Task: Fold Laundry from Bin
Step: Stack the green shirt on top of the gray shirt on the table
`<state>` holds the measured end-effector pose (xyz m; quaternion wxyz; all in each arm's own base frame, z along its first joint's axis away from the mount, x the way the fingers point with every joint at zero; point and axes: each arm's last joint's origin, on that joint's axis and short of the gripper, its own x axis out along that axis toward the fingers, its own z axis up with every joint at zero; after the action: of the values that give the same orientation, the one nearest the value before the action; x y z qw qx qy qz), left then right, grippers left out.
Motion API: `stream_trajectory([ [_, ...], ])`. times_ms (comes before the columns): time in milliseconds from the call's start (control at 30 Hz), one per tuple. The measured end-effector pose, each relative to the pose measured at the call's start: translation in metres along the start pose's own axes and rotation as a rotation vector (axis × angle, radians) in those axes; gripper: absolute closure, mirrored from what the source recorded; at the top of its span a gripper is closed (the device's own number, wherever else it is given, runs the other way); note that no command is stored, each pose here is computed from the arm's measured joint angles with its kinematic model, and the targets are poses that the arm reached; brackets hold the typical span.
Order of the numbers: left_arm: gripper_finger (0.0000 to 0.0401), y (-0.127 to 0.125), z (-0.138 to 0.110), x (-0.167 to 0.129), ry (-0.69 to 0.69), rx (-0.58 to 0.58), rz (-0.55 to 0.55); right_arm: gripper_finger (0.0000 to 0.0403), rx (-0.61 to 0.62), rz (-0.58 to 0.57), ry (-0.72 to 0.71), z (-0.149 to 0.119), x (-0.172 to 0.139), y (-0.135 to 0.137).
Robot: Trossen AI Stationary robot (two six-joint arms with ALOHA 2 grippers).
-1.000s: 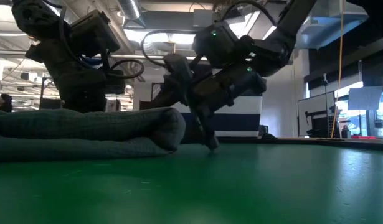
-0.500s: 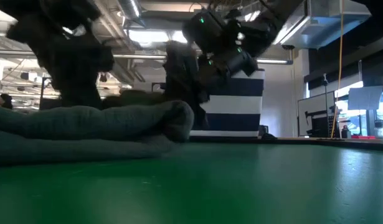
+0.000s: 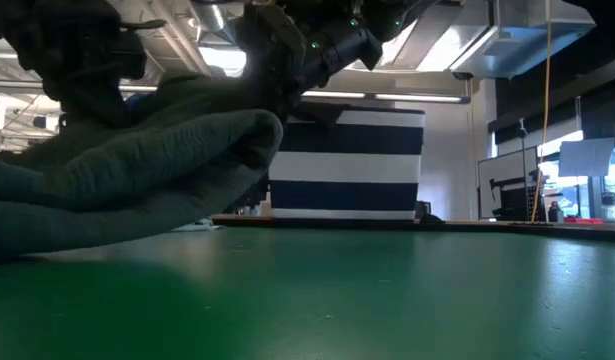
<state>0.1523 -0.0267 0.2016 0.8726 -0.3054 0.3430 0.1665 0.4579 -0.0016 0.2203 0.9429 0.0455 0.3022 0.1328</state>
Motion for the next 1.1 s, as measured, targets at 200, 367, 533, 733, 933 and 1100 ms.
stream_trajectory([
  [200, 0.028, 0.01, -0.003, -0.018, 0.161, 0.071, -0.146, 0.0375, -0.035, 0.001, -0.021, 0.004, 0.0, 0.001],
  [367, 0.0258, 0.024, -0.006, -0.048, 0.278, 0.155, -0.089, 0.0375, -0.087, 0.002, -0.038, 0.006, 0.0, 0.002],
  [533, 0.0262, 0.031, 0.003, -0.087, 0.23, 0.24, 0.017, 0.0375, -0.139, 0.0, -0.105, 0.013, 0.0, 0.004],
  [733, 0.0268, 0.038, 0.011, -0.129, 0.13, 0.253, 0.093, 0.0374, -0.164, -0.007, -0.184, 0.02, 0.0, 0.003],
  [933, 0.0268, 0.046, 0.012, -0.16, 0.109, 0.164, 0.109, 0.0374, -0.163, -0.032, -0.206, 0.021, 0.01, -0.01],
  [1100, 0.0268, 0.045, 0.017, -0.18, 0.069, 0.138, 0.095, 0.0374, -0.173, -0.04, -0.21, 0.039, 0.022, -0.026],
])
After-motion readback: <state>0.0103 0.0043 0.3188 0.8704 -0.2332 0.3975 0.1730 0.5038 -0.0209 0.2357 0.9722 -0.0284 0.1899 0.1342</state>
